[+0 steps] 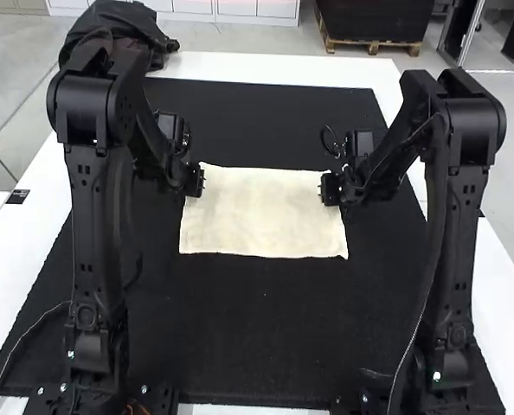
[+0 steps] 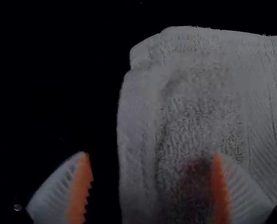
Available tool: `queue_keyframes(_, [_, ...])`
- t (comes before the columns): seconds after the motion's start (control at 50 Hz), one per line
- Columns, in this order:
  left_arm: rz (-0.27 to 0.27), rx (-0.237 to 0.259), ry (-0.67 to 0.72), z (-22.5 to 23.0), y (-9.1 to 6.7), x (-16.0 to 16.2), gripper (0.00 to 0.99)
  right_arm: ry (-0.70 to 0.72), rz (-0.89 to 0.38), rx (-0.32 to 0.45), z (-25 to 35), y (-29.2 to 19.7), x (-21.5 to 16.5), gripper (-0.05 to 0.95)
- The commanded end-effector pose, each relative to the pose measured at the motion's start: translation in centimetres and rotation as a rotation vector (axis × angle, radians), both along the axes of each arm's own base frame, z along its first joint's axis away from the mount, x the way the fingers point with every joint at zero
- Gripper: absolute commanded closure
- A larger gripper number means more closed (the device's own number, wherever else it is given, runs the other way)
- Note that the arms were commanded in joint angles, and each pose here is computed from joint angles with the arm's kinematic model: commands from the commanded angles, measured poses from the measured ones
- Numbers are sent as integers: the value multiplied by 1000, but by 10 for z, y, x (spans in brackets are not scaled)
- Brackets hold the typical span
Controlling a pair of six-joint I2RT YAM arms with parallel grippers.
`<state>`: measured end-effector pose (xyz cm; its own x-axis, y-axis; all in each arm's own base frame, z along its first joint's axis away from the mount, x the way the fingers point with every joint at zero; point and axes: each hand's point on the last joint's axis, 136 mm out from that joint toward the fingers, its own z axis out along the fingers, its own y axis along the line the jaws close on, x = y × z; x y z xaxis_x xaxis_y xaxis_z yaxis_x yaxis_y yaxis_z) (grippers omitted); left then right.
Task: Fold the towel.
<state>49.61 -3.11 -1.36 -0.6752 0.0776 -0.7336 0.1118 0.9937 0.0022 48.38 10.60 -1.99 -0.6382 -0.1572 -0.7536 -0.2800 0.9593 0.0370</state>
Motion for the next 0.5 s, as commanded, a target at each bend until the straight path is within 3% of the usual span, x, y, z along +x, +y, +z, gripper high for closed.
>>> queue_keyframes(0.0, [66, 95, 66, -34, 23, -12, 969, 65, 49, 27, -21, 13, -15, 925])
queue_keyframes(0.34, [87, 90, -36, 0, 39, 2, 970, 6, 11, 60, 11, 5, -6, 925])
queue_keyframes(0.48, [81, 70, -87, 24, 38, 7, 970, -25, -14, 66, 27, -7, -2, 926])
